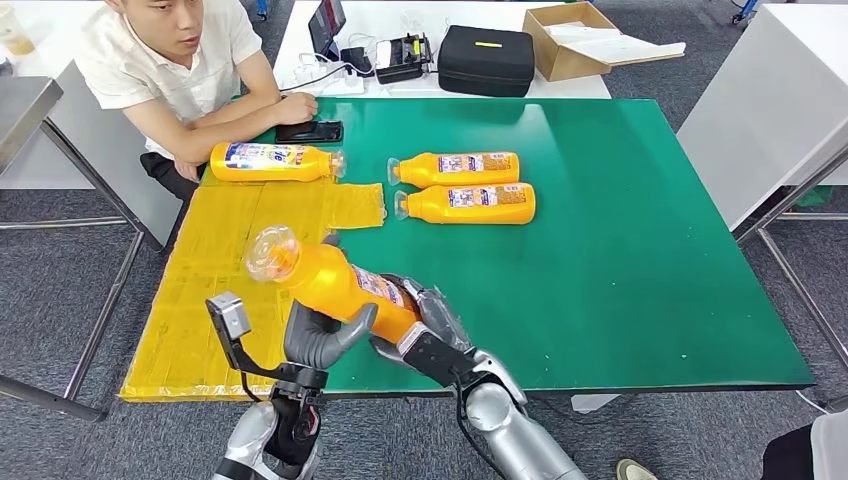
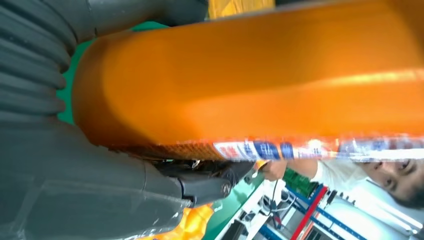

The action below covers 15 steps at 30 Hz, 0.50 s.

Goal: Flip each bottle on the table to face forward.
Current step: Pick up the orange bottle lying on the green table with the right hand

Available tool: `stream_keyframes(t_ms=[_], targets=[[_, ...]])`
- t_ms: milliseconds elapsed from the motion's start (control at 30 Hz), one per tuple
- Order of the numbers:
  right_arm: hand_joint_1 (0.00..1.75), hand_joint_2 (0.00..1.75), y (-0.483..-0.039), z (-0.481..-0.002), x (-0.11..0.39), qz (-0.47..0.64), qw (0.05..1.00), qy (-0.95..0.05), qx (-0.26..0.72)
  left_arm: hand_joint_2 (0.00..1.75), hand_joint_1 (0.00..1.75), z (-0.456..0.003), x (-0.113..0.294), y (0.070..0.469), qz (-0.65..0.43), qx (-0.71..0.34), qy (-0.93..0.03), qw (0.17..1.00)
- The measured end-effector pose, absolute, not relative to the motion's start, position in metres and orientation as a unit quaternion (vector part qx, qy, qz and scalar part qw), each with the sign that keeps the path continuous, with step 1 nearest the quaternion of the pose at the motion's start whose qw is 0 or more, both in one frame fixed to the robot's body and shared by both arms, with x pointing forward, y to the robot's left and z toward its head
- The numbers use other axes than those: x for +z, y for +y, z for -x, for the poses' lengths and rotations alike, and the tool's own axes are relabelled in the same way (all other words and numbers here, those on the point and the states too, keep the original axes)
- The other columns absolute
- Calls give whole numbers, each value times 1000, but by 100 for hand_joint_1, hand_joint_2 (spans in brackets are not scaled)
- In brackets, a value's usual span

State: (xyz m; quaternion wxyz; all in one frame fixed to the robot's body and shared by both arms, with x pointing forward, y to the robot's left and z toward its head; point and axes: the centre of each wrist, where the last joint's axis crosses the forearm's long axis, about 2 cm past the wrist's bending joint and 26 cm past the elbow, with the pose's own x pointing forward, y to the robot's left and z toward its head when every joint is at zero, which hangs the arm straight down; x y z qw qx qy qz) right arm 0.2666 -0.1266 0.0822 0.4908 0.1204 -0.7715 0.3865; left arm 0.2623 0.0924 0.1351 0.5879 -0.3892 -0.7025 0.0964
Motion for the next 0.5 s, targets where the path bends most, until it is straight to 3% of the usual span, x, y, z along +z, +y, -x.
stream_keyframes(t_ms=[467, 500], targets=[[175, 175, -118, -266, 80, -127, 488, -768, 396, 175, 0, -264, 143, 95, 394, 105, -711, 573], [175, 175, -117, -266, 80, -127, 488, -767, 396, 175, 14, -264, 143, 95, 396, 106, -711, 572]])
